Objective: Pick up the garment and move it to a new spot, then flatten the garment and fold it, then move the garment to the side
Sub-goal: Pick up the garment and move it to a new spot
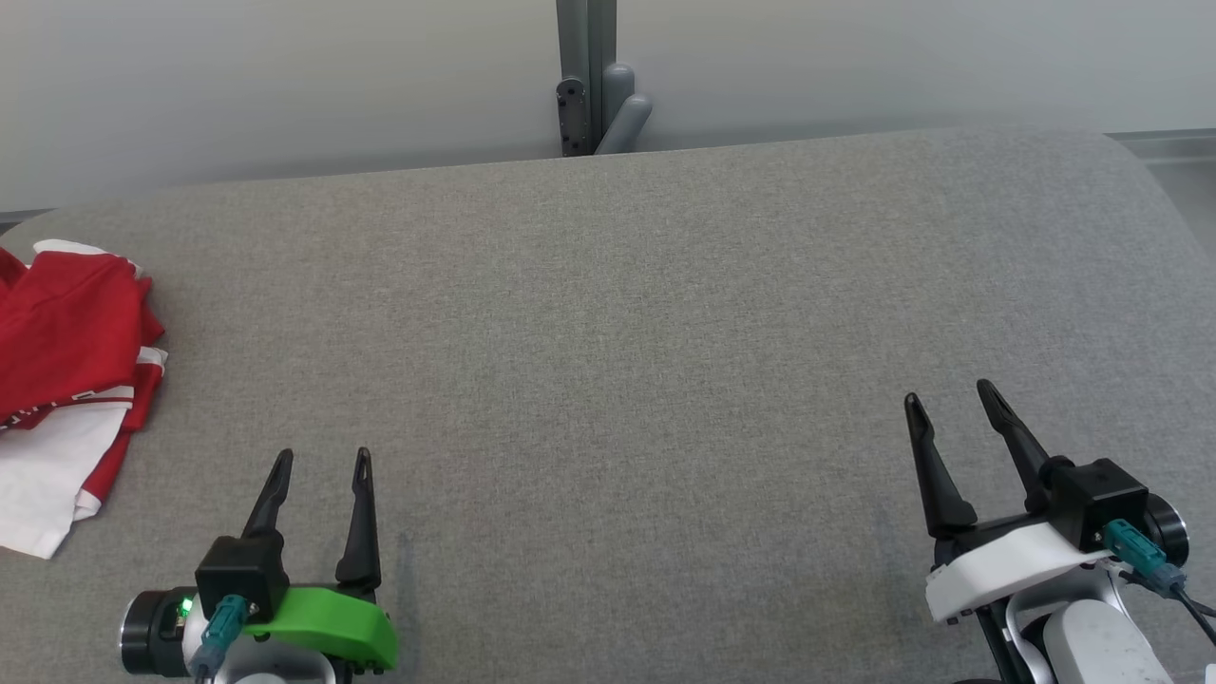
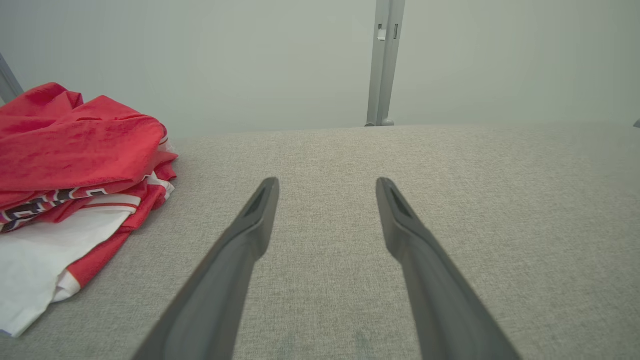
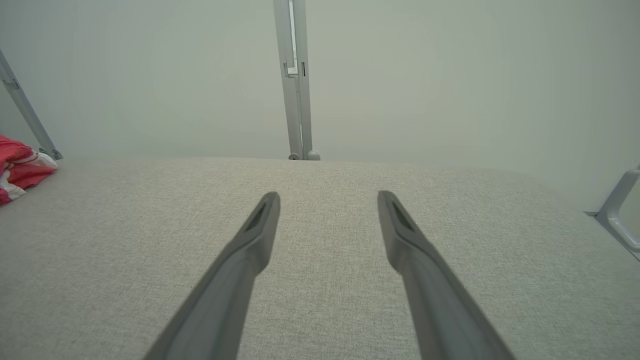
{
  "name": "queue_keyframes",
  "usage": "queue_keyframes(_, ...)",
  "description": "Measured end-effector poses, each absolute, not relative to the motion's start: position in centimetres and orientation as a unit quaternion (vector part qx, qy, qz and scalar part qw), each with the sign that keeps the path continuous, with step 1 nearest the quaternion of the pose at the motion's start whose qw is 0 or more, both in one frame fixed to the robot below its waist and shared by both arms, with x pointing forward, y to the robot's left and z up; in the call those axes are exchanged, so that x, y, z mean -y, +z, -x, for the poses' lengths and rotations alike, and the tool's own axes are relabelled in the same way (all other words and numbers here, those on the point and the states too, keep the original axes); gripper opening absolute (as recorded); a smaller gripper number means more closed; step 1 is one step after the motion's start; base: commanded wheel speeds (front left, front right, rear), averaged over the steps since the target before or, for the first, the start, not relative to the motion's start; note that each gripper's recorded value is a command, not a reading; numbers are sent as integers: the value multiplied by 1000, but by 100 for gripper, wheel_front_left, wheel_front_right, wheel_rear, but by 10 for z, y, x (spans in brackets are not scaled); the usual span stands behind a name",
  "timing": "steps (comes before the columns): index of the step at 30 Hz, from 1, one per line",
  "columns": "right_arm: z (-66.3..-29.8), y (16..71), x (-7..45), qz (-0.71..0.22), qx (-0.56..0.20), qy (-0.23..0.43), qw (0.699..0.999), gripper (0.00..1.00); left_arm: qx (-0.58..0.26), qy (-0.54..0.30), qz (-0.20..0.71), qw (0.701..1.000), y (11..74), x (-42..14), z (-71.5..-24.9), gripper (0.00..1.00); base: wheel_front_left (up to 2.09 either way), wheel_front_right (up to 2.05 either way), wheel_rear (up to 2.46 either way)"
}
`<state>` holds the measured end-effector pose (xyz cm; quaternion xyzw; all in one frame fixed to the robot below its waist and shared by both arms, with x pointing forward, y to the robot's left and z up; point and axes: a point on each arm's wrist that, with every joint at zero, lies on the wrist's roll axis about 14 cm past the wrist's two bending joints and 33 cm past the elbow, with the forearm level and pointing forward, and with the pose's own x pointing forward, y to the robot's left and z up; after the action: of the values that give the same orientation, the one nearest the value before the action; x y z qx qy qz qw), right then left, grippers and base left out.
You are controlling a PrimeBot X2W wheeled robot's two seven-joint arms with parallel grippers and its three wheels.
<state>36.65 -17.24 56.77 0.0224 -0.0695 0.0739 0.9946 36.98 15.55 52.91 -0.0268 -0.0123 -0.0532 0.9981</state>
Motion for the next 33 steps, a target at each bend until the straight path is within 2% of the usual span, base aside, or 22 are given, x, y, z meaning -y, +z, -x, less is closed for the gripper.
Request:
queue_keyframes(25,-367,565,181,-16,68,55,996,100,11,-37,21,999,527,-164,-369,100,0,0,0)
queue_keyframes(33,-370,564,166,-11,66,81,995,100,10,-22,23,999,526,-173,-365,100,0,0,0)
